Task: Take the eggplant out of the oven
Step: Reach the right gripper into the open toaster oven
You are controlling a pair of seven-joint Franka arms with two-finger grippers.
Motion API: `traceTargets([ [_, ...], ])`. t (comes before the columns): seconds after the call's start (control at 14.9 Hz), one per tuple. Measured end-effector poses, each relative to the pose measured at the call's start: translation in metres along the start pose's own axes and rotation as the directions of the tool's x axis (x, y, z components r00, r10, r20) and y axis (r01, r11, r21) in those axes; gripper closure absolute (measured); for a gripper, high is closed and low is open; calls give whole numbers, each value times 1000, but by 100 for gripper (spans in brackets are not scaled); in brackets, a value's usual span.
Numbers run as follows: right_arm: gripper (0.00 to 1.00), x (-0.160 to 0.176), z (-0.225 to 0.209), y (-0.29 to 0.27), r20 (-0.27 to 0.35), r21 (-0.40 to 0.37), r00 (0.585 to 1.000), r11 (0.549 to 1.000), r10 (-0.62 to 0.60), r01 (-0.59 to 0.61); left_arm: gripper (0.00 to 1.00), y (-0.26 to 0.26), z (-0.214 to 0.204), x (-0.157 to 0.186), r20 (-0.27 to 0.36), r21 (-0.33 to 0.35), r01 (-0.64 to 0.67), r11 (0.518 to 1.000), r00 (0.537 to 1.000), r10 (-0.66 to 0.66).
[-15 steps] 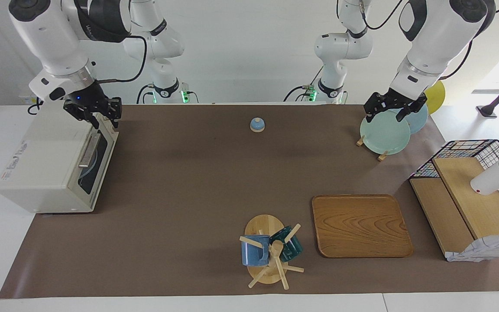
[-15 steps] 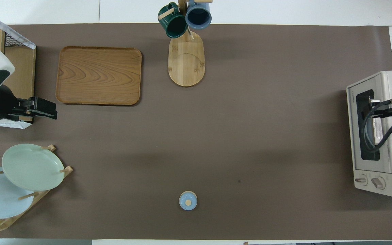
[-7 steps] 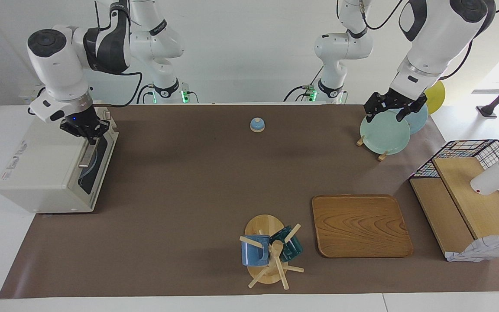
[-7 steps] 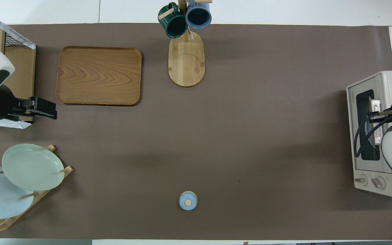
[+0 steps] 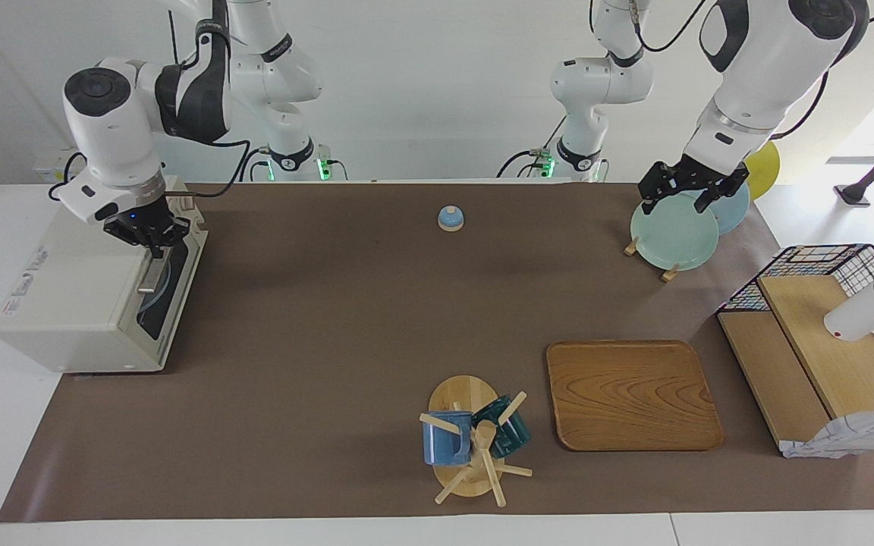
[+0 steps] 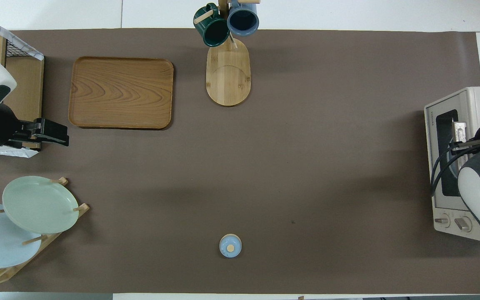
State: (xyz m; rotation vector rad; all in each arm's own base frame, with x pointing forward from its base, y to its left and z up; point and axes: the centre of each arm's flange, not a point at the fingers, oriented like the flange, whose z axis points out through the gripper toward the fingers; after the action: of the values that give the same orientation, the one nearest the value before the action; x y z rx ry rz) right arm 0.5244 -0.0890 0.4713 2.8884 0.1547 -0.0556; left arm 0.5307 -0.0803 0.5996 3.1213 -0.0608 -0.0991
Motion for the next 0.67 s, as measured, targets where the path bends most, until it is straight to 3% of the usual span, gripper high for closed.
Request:
traceTargets([
  [0.4, 99, -1, 4, -2, -14, 0, 1000, 1000, -18, 18, 0, 0, 0, 0, -1, 0, 1, 1000, 1000, -1],
  [0.67, 99, 6, 4, -40, -18, 0, 997, 997, -72, 72, 0, -1, -1, 0, -2, 0, 2, 1000, 1000, -2],
])
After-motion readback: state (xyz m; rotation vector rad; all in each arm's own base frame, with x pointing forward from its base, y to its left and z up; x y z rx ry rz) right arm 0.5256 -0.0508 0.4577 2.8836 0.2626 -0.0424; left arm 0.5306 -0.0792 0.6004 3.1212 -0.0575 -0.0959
